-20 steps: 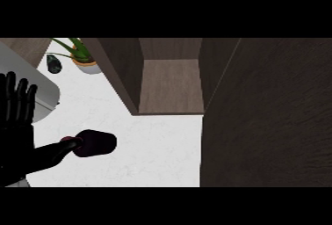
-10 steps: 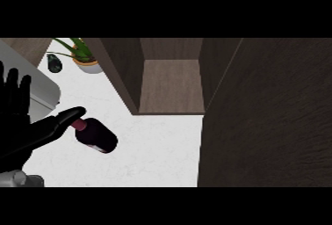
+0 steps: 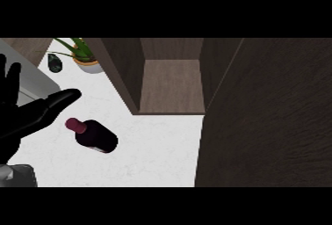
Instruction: Pick up the wine, place it into the cabinet and close the cabinet
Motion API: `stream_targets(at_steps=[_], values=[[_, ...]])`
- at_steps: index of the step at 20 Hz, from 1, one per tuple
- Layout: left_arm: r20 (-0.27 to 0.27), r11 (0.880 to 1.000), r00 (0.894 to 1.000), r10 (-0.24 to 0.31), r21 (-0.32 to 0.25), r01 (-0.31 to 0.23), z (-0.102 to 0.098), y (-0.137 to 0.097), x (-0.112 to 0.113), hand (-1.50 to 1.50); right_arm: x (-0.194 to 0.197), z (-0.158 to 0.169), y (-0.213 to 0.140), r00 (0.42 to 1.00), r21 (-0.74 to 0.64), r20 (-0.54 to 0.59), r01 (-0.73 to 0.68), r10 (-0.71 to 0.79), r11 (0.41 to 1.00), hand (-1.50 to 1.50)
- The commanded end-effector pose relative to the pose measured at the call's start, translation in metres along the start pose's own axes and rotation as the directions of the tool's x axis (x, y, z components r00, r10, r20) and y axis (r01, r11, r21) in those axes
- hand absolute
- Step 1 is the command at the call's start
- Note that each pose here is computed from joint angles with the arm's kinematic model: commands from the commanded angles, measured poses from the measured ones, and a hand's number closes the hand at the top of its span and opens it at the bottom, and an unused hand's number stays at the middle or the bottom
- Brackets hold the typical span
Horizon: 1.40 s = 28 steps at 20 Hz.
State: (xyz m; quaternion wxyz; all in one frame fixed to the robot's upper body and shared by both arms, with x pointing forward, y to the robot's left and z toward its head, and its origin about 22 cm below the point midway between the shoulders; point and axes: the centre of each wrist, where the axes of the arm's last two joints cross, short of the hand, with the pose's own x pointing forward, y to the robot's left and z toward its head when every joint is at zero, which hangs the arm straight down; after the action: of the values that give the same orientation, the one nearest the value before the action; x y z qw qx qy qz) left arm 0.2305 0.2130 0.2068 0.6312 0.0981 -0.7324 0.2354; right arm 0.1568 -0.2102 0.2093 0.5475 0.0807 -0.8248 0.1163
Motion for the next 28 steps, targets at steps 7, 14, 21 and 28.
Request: stream_targets(at_steps=[7, 14, 21, 28], values=[[-0.039, 1.0, 0.999, -0.004, 0.015, 0.005, -0.02, -0.006, 0.01, -1.5, 0.049, 0.011, 0.007, 0.998, -0.001, 0.05, 0.024, -0.024, 1.0, -1.5], [-0.083, 0.997, 0.996, -0.013, 0.071, 0.019, -0.035, 0.003, -0.003, -1.5, 0.058, 0.011, 0.0, 1.0, -0.028, 0.025, 0.0, 0.001, 1.0, -1.5], [-0.068, 0.989, 0.997, -0.034, 0.145, 0.044, -0.046, 0.0, -0.015, -1.5, 0.072, 0.009, -0.001, 0.999, 0.006, 0.039, -0.021, 0.021, 1.0, -1.5], [-0.11, 0.982, 0.99, -0.085, 0.157, 0.102, -0.029, 0.018, -0.057, -1.5, 0.076, 0.0, 0.005, 0.999, 0.004, 0.043, -0.003, 0.003, 1.0, -1.5]])
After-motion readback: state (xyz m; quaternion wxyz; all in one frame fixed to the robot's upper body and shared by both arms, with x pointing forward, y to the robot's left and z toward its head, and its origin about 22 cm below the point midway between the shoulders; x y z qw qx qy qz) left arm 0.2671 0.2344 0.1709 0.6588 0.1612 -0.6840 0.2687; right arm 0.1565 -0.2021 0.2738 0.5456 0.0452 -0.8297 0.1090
